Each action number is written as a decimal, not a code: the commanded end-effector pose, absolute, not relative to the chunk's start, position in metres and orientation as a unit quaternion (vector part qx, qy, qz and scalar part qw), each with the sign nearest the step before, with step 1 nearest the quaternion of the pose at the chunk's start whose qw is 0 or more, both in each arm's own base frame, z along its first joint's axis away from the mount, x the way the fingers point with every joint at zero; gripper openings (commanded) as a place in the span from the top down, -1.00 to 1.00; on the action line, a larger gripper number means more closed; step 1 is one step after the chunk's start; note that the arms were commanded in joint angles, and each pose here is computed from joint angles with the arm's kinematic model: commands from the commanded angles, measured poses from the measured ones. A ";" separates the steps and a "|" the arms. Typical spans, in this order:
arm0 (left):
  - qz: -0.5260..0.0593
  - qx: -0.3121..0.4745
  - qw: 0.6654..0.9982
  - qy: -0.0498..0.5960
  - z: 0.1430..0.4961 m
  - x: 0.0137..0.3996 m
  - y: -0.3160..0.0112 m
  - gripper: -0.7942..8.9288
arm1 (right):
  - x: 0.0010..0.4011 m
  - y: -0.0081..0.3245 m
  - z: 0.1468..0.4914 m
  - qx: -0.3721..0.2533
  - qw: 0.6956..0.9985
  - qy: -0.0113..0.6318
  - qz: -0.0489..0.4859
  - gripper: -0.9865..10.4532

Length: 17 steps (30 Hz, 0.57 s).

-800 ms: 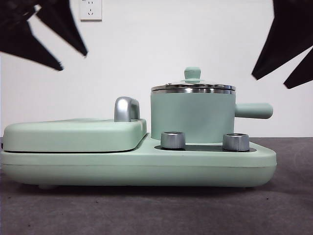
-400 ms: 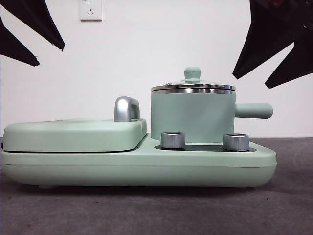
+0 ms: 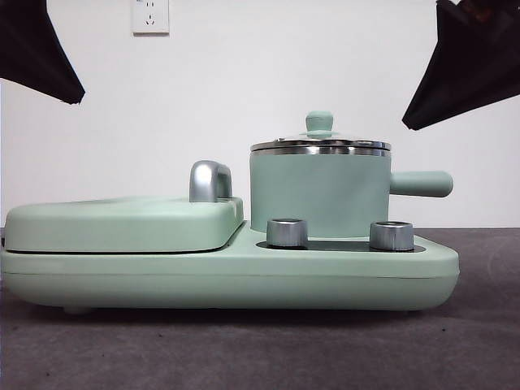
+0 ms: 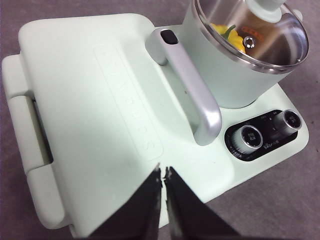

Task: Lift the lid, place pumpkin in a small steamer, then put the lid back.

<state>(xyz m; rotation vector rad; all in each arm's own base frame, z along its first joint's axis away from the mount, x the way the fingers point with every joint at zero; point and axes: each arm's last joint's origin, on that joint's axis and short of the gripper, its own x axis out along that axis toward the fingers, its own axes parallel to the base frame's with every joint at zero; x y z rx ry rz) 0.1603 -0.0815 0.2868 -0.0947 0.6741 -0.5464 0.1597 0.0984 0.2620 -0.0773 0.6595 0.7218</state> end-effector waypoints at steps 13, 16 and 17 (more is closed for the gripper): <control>-0.272 -0.039 0.908 0.316 0.289 0.161 -0.083 0.82 | 0.163 0.102 0.271 -0.032 0.889 0.289 0.355 0.80; -0.272 -0.015 0.915 0.298 0.289 0.158 -0.078 0.82 | 0.163 0.102 0.271 -0.032 0.889 0.289 0.355 0.80; -0.263 -0.018 0.922 0.283 0.287 0.157 -0.074 0.82 | 0.163 0.102 0.271 -0.032 0.889 0.289 0.355 0.80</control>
